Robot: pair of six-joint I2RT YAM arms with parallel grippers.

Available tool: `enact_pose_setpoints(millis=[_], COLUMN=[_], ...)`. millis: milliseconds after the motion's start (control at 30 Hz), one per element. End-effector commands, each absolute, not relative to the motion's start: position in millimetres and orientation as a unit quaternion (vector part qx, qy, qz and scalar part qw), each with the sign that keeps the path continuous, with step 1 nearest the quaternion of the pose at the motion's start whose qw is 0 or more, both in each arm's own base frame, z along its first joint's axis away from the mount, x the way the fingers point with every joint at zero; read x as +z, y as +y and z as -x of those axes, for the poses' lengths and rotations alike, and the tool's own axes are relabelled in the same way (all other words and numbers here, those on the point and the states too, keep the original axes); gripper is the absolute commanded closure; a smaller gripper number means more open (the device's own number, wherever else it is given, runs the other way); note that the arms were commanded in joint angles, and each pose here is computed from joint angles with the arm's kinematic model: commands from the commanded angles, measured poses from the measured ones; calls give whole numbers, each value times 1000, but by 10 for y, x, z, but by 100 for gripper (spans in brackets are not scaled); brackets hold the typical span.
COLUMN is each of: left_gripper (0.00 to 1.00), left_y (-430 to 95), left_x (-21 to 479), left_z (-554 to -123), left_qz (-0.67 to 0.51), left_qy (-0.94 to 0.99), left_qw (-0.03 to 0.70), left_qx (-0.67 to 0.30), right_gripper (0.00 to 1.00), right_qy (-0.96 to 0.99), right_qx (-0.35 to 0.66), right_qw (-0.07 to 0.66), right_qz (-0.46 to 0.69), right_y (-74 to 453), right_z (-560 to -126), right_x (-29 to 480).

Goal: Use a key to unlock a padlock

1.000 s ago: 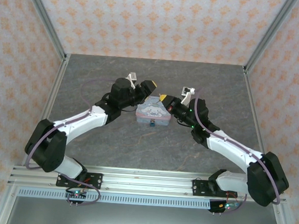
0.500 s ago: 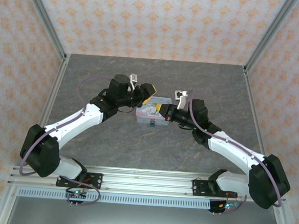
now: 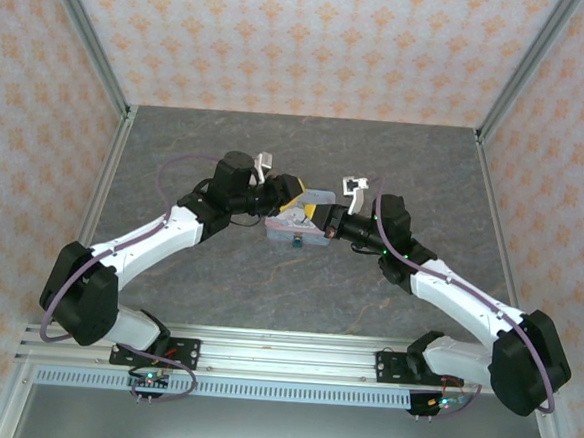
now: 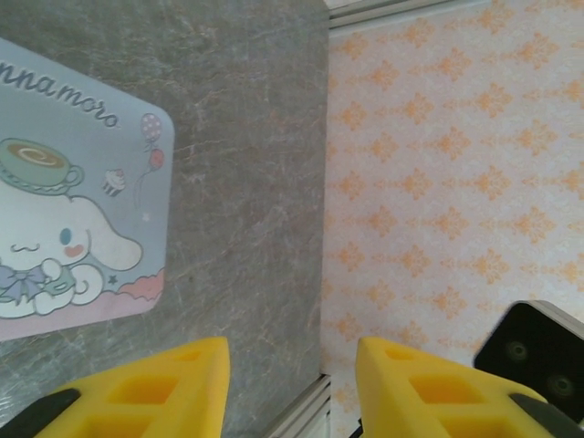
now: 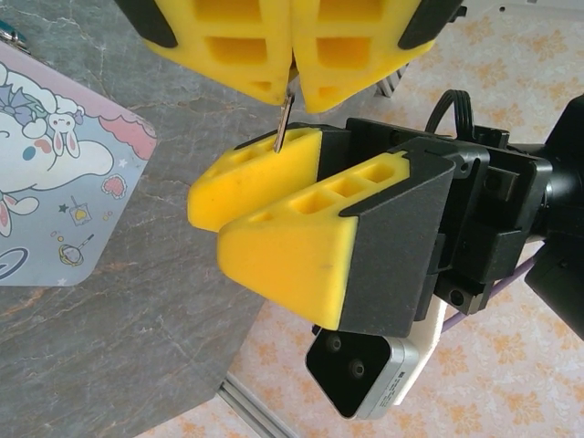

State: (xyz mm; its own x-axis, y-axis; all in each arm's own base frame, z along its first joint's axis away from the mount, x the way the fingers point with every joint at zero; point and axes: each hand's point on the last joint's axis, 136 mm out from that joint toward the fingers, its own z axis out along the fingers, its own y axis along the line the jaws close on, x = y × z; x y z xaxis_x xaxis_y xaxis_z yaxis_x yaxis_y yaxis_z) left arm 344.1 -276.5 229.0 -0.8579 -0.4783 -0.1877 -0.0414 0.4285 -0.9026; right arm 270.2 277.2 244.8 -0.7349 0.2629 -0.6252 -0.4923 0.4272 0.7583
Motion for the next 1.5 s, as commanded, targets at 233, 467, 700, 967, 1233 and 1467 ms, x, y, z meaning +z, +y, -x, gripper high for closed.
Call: enact_pose_setpoints(millis=[233,467,700,967,1233,1467], left_gripper=[68,57,50,51,54,54], left_y=[-2831,-2728,-2567,-2718,-2913,-3011], left_x=[2343,2236,2070,2094,2119,2140], left_z=[-3434,-3428,-3381,-3375,-3419,-3420], left_qz=[156,203,274,297,304,304], left_qy=[794,805,830,837,836,833], left_qw=[211,200,160,103,82,79], left_qx=[-548,-521,-459,-449,-450,-456], right_gripper=[100,100,100,100,100,100], right_qy=[738,762,812,824,817,819], right_qx=[559,519,381,274,226,224], right_qw=[373,382,436,474,488,481], right_qz=[68,61,69,148,207,219], right_y=[2798,2721,2344,2336,2511,2575], right_z=[-2745,-2801,-2875,-2814,-2738,-2739], right_x=[2604,2515,2348,2392,2440,2410])
